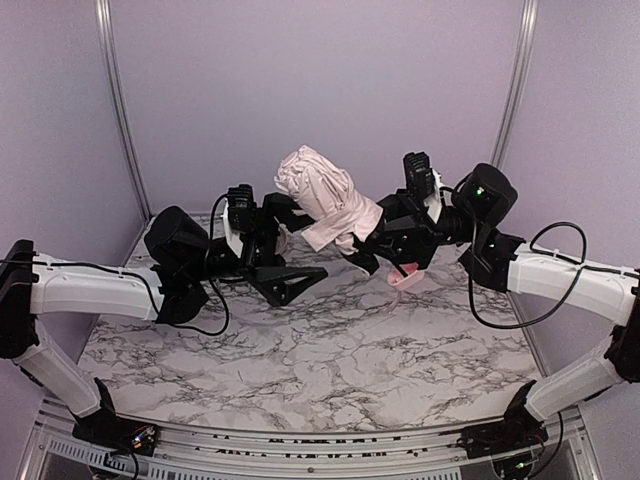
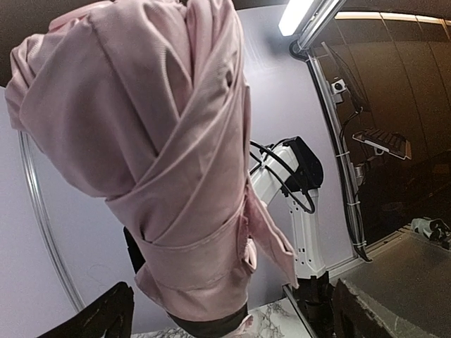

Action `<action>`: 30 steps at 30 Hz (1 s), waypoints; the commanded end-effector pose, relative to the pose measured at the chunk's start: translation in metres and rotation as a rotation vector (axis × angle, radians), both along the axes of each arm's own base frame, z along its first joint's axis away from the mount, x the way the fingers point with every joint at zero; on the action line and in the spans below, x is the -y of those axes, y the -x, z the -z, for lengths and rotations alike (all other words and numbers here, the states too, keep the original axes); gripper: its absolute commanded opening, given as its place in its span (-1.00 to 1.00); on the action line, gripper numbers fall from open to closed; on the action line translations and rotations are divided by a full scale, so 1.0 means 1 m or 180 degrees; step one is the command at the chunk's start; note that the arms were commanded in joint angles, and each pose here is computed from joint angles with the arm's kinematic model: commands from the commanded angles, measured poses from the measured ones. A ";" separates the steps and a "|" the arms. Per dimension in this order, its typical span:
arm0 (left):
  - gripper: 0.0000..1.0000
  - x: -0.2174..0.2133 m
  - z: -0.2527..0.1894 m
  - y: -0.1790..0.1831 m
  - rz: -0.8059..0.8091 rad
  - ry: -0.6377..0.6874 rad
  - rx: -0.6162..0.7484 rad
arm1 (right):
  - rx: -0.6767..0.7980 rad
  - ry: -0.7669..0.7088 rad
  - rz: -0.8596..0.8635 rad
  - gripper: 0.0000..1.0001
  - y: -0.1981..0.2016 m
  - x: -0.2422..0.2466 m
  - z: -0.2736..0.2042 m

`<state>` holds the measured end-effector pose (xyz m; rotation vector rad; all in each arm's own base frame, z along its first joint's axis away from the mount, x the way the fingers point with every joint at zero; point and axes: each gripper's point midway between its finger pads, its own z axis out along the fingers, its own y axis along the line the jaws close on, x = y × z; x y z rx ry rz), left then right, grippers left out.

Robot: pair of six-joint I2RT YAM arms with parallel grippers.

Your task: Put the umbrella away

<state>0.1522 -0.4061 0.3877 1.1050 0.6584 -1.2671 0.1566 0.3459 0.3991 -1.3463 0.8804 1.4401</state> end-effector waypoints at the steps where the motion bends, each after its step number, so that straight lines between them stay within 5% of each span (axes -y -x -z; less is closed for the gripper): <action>1: 0.98 -0.006 -0.028 -0.005 -0.0234 0.0158 0.0008 | 0.0233 -0.0176 0.0001 -1.00 0.006 0.003 -0.026; 10: 0.96 -0.005 -0.054 0.005 0.0214 0.0473 0.0232 | 0.0222 -0.0159 -0.0036 -1.00 0.008 0.004 -0.026; 16: 0.44 0.006 -0.047 0.002 0.0379 0.0373 0.0246 | 0.0243 -0.0170 -0.0017 -1.00 0.010 0.006 -0.027; 22: -0.46 0.005 -0.051 0.004 0.0412 0.0423 0.0277 | 0.0231 -0.0152 -0.0052 -1.00 0.009 0.004 -0.026; 26: -0.64 0.004 -0.049 0.005 0.0438 0.0410 0.0235 | 0.0214 -0.0107 -0.0028 -1.00 0.007 0.002 -0.021; 27: -0.64 0.003 -0.048 0.005 0.0425 0.0407 0.0211 | 0.0207 -0.0089 -0.0007 -0.97 0.006 0.002 -0.020; 30: -0.67 0.001 -0.045 0.001 0.0330 0.0373 0.0124 | 0.0128 0.0059 0.0117 -0.35 -0.004 -0.001 -0.007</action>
